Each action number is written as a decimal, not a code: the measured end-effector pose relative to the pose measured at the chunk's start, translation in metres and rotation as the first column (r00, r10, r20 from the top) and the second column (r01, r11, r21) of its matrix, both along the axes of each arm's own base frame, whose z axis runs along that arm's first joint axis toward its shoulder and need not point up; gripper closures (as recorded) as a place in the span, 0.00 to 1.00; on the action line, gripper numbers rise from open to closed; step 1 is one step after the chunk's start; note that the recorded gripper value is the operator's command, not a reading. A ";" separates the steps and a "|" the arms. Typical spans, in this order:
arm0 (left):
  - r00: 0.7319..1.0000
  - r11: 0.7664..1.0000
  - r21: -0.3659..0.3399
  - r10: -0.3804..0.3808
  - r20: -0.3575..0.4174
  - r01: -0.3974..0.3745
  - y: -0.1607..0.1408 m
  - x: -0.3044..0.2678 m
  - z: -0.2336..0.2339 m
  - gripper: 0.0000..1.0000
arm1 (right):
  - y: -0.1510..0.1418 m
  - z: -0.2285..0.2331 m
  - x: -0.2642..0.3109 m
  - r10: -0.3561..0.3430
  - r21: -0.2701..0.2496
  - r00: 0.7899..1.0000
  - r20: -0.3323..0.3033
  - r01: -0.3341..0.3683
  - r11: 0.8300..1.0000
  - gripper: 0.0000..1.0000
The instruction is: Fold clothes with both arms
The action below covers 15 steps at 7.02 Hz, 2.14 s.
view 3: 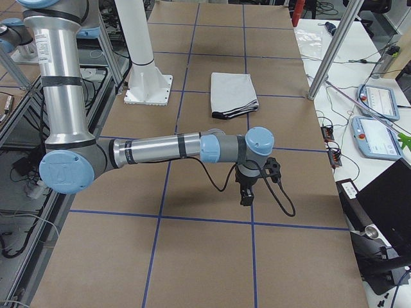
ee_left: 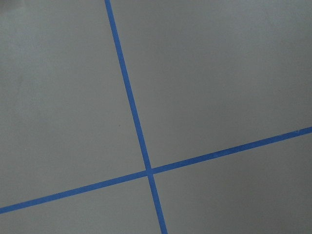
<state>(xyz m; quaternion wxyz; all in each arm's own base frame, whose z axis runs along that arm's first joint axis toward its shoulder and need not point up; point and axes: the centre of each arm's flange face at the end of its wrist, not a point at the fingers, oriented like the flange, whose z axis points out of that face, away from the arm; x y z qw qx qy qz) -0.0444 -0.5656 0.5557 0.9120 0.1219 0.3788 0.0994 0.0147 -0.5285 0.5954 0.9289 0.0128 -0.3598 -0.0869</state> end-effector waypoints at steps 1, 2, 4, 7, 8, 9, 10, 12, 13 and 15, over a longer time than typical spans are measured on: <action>0.999 1.000 0.005 0.011 -0.043 -0.011 0.001 0.003 -0.006 0.00 | 0.000 0.000 0.000 0.000 -0.001 1.000 0.001 0.000 1.000 0.00; 0.997 1.000 0.005 0.020 -0.078 -0.020 0.007 0.006 -0.008 0.00 | 0.000 -0.001 0.000 0.000 0.001 1.000 0.001 0.000 1.000 0.00; 0.995 1.000 0.012 0.030 -0.095 -0.029 0.019 0.007 -0.008 0.00 | 0.000 -0.001 0.000 -0.001 0.003 1.000 0.002 0.001 1.000 0.00; 0.995 1.000 0.003 0.031 -0.098 -0.031 0.022 0.007 -0.002 0.00 | 0.000 -0.002 0.000 0.000 0.004 1.000 0.003 0.000 1.000 0.00; 0.995 1.000 0.000 0.029 -0.096 -0.029 0.023 0.007 -0.001 0.00 | 0.000 -0.002 0.000 0.000 0.002 1.000 0.003 0.000 1.000 0.00; 0.995 1.000 -0.002 0.028 -0.095 -0.028 0.023 0.006 -0.001 0.00 | 0.000 -0.001 0.000 0.000 0.000 1.000 0.004 0.000 1.000 0.00; 0.995 1.000 -0.004 0.027 -0.094 -0.028 0.023 0.006 0.000 0.00 | 0.000 0.000 0.000 0.000 -0.002 1.000 0.003 0.000 1.000 0.00; 0.998 1.000 -0.008 0.022 -0.066 -0.022 0.022 0.005 0.004 0.00 | 0.001 0.003 0.000 0.000 -0.008 1.000 0.000 0.000 1.000 0.00; 0.999 1.000 -0.011 0.018 -0.048 -0.019 0.022 0.004 0.007 0.00 | 0.003 0.006 0.000 0.001 -0.015 1.000 -0.001 -0.001 1.000 0.00; 0.999 0.999 -0.035 0.015 -0.037 -0.016 0.021 0.003 0.019 0.00 | 0.008 0.016 0.001 0.001 -0.035 1.000 -0.005 -0.001 0.999 0.00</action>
